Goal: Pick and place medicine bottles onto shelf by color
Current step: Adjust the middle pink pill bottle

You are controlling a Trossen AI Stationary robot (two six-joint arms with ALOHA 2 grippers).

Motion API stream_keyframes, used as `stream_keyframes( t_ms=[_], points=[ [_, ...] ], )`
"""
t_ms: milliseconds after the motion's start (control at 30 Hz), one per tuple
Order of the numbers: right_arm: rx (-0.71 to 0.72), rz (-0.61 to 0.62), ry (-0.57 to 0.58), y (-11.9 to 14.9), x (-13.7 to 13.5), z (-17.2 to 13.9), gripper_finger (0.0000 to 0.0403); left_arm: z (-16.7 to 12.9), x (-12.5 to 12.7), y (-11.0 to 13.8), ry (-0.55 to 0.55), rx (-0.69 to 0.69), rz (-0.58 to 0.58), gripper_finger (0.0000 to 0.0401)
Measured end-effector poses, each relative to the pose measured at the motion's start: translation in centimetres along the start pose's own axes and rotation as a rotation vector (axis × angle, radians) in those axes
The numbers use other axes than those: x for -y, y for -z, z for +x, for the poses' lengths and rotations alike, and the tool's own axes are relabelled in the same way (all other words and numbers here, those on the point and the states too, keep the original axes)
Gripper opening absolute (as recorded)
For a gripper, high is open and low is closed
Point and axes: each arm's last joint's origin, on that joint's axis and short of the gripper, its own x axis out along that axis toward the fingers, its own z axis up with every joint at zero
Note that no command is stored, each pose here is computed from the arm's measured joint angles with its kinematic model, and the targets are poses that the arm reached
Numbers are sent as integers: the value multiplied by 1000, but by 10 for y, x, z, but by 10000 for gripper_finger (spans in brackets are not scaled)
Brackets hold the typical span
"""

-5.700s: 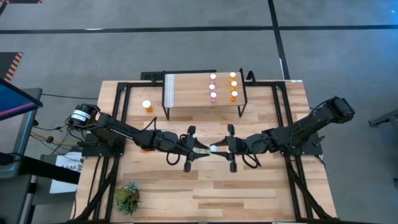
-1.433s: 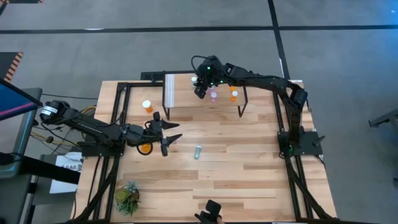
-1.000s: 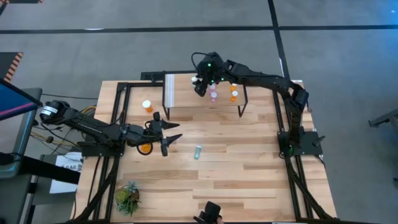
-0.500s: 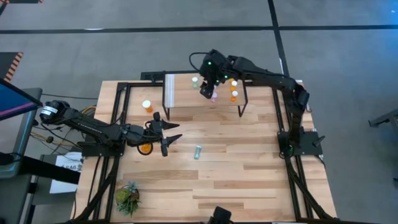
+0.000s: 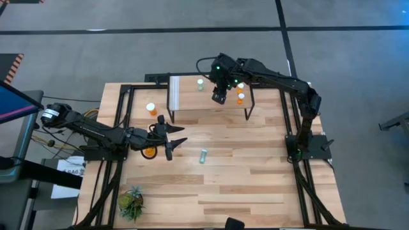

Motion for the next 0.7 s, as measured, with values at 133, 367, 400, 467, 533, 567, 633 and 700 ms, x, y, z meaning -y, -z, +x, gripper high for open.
stream_keyframes(
  t_ms=[133,367,400,467,533,567,633,700],
  points=[
    [-17,34,-1,2,1,0,228,0,0,0,0,0,0,206],
    [-21,106,10,3,9,1,227,0,0,0,0,0,0,206],
    [-22,112,10,3,10,1,227,0,0,0,0,0,0,206],
    [-23,120,4,4,9,1,227,0,0,0,0,0,0,206],
    [-25,133,1,4,11,1,227,0,0,0,0,0,0,206],
    [-27,140,-4,4,11,1,227,0,0,0,0,0,0,206],
    [-31,152,-3,5,11,1,227,0,0,0,0,0,0,206],
    [-29,166,-2,5,11,2,227,0,0,0,0,0,-1,206]
  ],
)
